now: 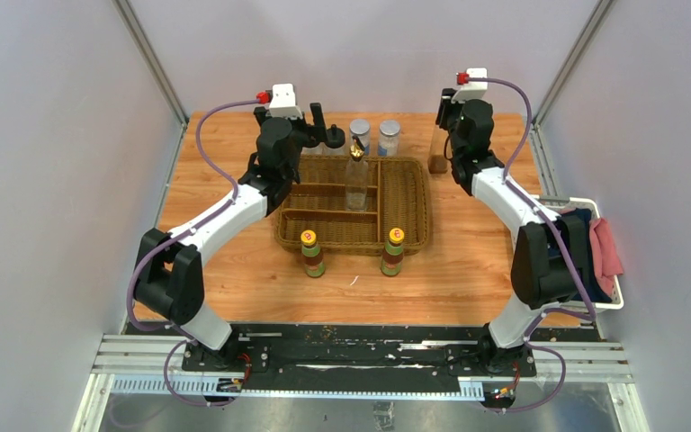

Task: Organize the condiment bottles
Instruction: Place the bottle at the center of the board.

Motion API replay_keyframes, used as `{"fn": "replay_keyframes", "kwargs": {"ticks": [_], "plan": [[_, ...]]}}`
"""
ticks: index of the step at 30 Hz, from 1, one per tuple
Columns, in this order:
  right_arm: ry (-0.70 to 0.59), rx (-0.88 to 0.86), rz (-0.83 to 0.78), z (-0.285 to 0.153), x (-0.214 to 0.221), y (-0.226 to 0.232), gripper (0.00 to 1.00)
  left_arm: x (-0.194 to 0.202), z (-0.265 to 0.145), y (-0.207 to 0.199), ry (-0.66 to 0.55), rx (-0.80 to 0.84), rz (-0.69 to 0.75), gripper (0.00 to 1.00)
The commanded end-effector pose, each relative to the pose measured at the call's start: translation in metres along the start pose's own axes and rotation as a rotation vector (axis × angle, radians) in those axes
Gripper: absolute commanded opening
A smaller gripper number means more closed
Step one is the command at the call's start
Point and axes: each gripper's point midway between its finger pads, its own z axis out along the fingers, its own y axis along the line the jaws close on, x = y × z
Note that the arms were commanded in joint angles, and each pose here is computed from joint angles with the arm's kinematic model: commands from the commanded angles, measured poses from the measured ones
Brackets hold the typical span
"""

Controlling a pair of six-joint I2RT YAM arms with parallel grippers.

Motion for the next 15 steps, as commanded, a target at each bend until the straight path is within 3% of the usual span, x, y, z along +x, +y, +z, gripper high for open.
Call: {"fn": "replay_keyframes", "kwargs": {"ticks": [1,15], "plan": [[-0.174,0.076,0.053,-0.006,-0.051,-0.024,0.0,-0.007,-0.001,0.002,-0.015,-0.003,-0.004,1.0],[-0.179,0.147,0.12,-0.013,-0.025,-0.041,0.0,-0.002,0.001,0.002,-0.006,-0.007,0.008,1.0]]}}
